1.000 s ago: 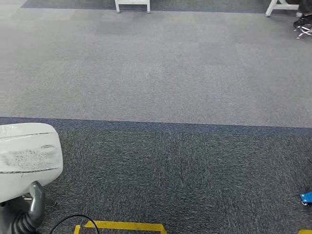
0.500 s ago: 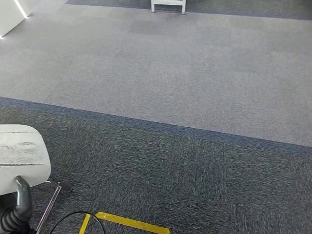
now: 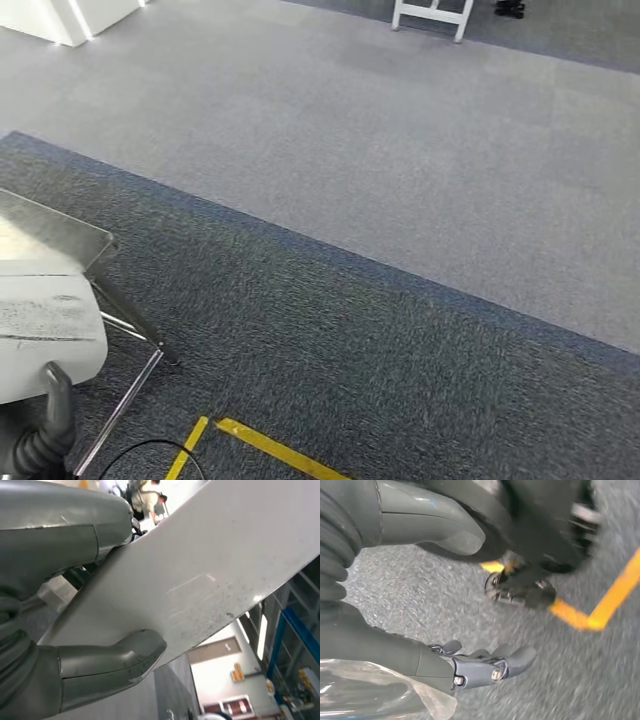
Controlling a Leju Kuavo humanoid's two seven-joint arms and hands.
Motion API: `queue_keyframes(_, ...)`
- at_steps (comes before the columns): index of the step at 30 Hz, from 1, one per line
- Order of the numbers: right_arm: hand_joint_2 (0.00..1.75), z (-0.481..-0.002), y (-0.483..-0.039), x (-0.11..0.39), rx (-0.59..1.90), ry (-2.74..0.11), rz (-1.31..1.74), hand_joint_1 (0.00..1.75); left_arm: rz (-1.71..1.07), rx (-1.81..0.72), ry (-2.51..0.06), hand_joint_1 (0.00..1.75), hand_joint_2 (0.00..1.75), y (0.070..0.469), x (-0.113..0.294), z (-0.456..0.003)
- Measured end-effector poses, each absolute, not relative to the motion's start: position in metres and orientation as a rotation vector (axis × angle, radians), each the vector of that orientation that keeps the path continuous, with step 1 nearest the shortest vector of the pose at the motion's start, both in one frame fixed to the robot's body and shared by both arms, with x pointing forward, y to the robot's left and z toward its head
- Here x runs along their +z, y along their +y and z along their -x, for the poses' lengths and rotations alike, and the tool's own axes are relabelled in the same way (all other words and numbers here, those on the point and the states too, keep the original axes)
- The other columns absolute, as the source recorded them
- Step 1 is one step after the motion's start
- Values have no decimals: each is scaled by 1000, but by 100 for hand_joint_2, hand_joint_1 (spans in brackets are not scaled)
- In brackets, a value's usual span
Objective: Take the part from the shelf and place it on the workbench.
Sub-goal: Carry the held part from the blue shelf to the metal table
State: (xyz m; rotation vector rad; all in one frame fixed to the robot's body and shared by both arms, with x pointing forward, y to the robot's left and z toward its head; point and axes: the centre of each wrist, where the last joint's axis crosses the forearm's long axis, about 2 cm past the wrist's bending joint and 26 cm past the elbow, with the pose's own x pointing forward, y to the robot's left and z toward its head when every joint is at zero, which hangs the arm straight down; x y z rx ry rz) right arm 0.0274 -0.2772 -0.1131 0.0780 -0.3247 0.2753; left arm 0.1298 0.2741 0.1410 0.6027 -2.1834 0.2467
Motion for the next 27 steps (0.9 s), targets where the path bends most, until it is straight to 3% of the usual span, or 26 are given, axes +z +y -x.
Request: queue_keyframes(27,175,-23,-274,-113,246,-329,-78,0,-704,241,-2201,175,175,254,147,-134)
